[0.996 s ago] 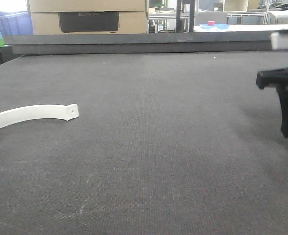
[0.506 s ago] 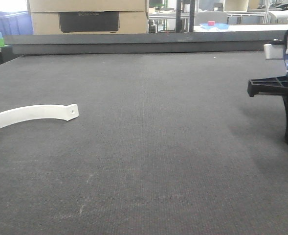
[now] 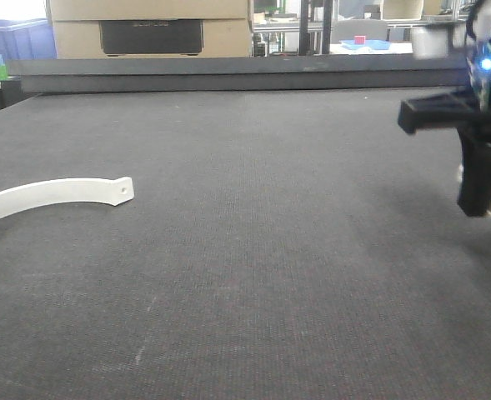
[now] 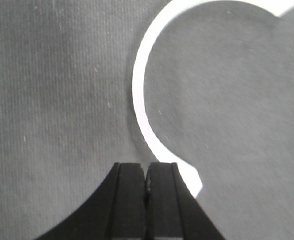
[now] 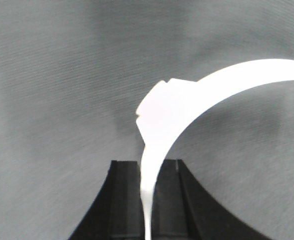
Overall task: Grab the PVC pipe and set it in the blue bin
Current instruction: 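Close the left and right grippers on the white pipe pieces, then lift both held pipe pieces up off the table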
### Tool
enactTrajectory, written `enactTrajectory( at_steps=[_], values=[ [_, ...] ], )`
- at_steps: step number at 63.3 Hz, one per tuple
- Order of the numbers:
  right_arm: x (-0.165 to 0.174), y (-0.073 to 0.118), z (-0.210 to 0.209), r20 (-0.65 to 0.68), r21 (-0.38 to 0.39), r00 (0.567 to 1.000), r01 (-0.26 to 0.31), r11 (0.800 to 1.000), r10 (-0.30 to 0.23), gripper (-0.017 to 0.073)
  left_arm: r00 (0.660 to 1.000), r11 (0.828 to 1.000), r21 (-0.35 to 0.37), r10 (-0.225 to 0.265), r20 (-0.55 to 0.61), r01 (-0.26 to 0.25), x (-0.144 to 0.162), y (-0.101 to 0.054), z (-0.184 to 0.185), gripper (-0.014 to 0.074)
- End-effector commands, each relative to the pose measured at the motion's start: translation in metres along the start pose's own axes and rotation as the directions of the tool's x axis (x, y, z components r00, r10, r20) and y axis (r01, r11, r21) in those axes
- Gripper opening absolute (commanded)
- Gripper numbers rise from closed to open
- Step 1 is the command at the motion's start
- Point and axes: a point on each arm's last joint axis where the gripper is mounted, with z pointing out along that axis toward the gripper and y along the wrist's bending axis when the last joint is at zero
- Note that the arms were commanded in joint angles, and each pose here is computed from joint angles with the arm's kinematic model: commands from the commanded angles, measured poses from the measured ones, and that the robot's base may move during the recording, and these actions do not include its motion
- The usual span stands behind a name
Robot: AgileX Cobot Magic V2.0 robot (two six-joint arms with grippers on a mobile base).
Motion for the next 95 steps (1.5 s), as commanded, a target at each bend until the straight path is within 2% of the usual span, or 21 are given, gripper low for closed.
enactTrajectory(
  at_steps=[1, 7, 18, 25, 45, 64, 74, 81, 95],
  values=[
    [0.003, 0.004, -0.012, 0.028, -0.018, 0.999, 0.021, 1.000, -0.020, -0.0169, 1.000, 1.000, -0.019, 0.005, -0.020, -0.005, -0.011, 0.002, 0.008, -0.0110],
    [0.003, 0.007, -0.014, 0.031, -0.052, 1.000, 0.001, 0.999, 0.000, -0.0169, 0.999, 0.999, -0.037, 0.017, -0.028, -0.018, -0.022, 0.003, 0.018, -0.0055],
    [0.003, 0.007, -0.014, 0.034, -0.055, 0.999, 0.000, 0.999, 0.002, -0.0169, 0.999, 0.999, -0.034, 0.023, -0.022, -0.023, -0.039, 0.002, 0.035, 0.0225],
    [0.003, 0.007, -0.014, 0.038, -0.056, 0.999, 0.000, 0.998, 0.002, -0.0169, 0.999, 0.999, -0.035, 0.022, -0.044, -0.023, -0.045, 0.002, 0.048, 0.0281],
    [-0.001, 0.008, -0.014, 0.074, -0.065, 0.997, 0.001, 0.998, 0.004, -0.0169, 0.989, 0.999, -0.029, 0.011, -0.146, -0.016, -0.047, 0.002, 0.086, 0.0271],
    [-0.002, 0.008, -0.014, 0.084, -0.067, 0.996, 0.001, 0.998, 0.005, -0.0169, 0.981, 1.000, -0.006, -0.014, -0.195, 0.013, -0.045, -0.001, 0.100, 0.0177],
    [-0.003, 0.009, -0.014, 0.101, -0.071, 0.995, 0.001, 0.997, 0.006, -0.0169, 0.981, 1.000, -0.006, -0.014, -0.195, 0.013, -0.045, -0.001, 0.100, 0.0062],
    [-0.004, 0.009, -0.014, 0.115, -0.075, 0.993, 0.002, 0.997, 0.007, -0.0169, 0.979, 1.000, -0.007, -0.014, -0.205, 0.013, -0.044, -0.001, 0.100, -0.0106],
    [0.000, 0.008, -0.025, 0.127, -0.079, 0.992, 0.004, 0.997, 0.006, -0.0169, 0.980, 1.000, -0.003, -0.013, -0.200, 0.012, -0.042, -0.001, 0.079, -0.0111]
  ],
)
